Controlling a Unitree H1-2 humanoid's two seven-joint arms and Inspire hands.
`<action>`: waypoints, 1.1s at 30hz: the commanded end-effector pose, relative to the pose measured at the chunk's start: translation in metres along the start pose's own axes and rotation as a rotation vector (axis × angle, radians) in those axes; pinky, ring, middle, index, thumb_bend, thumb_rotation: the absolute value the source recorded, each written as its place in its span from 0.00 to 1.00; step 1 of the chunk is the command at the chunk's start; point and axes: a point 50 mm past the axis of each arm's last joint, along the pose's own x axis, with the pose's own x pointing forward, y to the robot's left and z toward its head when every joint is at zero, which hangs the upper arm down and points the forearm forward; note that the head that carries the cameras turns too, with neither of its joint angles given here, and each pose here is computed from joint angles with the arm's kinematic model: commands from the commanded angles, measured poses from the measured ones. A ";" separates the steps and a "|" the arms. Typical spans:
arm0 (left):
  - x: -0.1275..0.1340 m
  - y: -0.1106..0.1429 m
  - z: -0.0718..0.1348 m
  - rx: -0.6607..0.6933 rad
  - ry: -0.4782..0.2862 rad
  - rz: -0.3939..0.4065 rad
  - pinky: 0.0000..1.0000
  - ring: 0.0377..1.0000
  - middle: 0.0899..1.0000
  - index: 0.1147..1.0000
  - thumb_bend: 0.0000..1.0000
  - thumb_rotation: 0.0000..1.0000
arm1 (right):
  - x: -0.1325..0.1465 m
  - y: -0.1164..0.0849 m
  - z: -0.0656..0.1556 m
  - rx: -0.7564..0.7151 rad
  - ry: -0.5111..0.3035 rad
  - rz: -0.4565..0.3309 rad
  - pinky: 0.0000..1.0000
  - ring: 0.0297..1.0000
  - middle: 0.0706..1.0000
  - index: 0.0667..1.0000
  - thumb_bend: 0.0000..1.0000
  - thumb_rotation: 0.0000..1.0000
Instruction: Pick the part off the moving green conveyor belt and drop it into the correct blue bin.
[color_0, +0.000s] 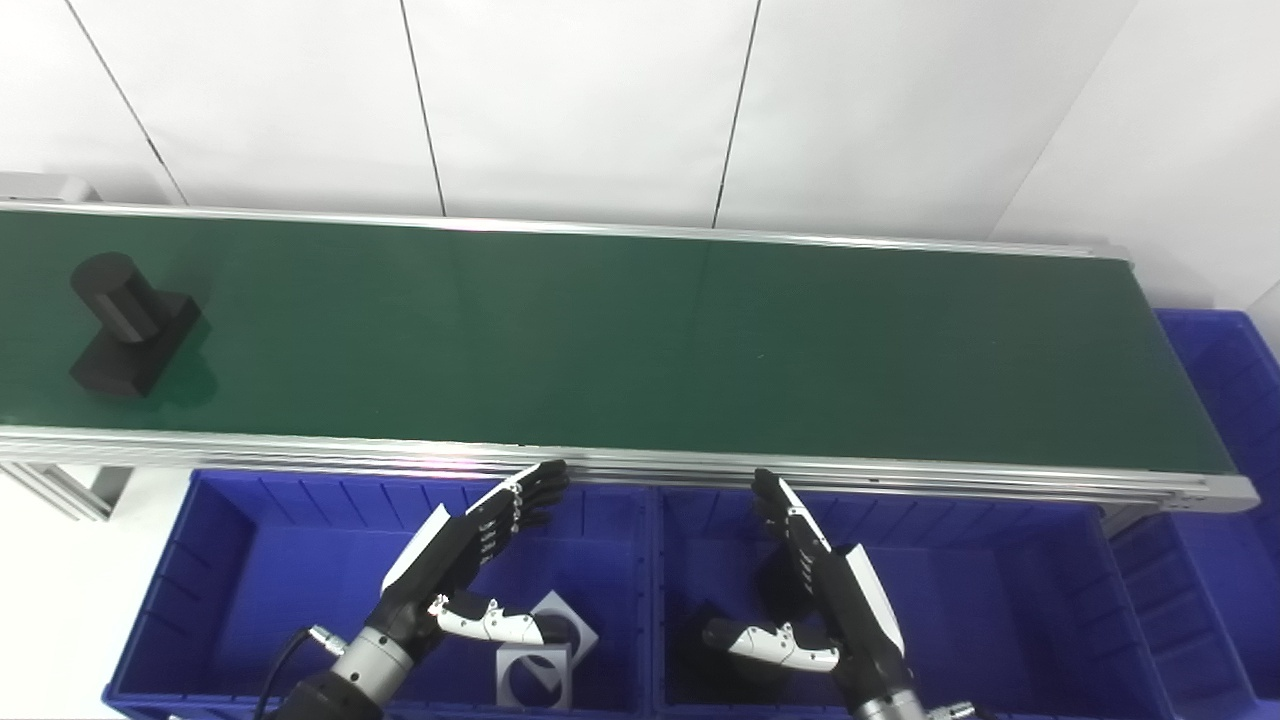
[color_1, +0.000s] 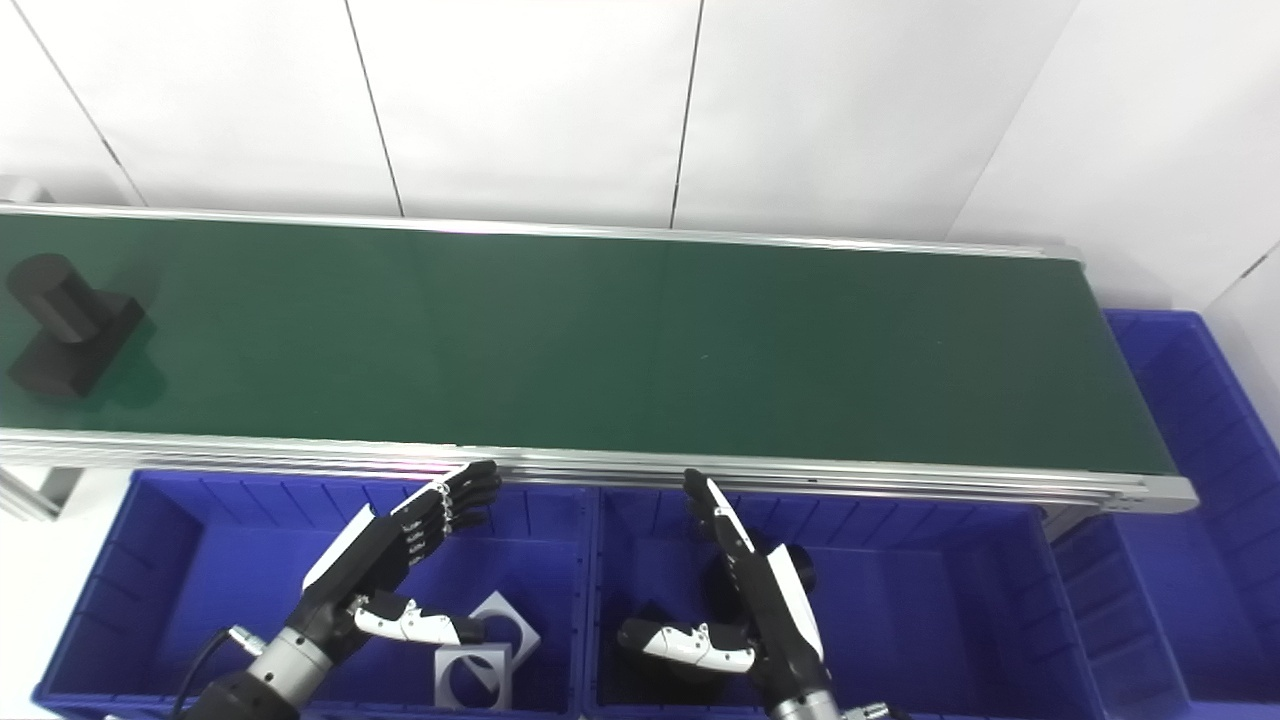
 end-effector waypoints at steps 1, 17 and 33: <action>0.007 0.006 0.011 0.028 -0.070 -0.003 0.87 0.90 0.89 0.88 0.88 0.14 | 0.004 -0.001 0.009 -0.001 -0.056 -0.011 0.94 0.94 0.94 0.96 0.93 0.40; 0.006 0.006 0.011 0.021 -0.066 -0.004 0.88 0.90 0.89 0.88 0.88 0.14 | 0.005 0.000 0.009 -0.011 -0.063 -0.010 0.93 0.94 0.94 0.96 0.91 0.40; 0.005 0.003 0.009 0.022 -0.064 -0.002 0.87 0.89 0.89 0.88 0.89 0.13 | 0.003 -0.001 0.006 -0.011 -0.061 -0.012 0.92 0.94 0.94 0.96 0.92 0.41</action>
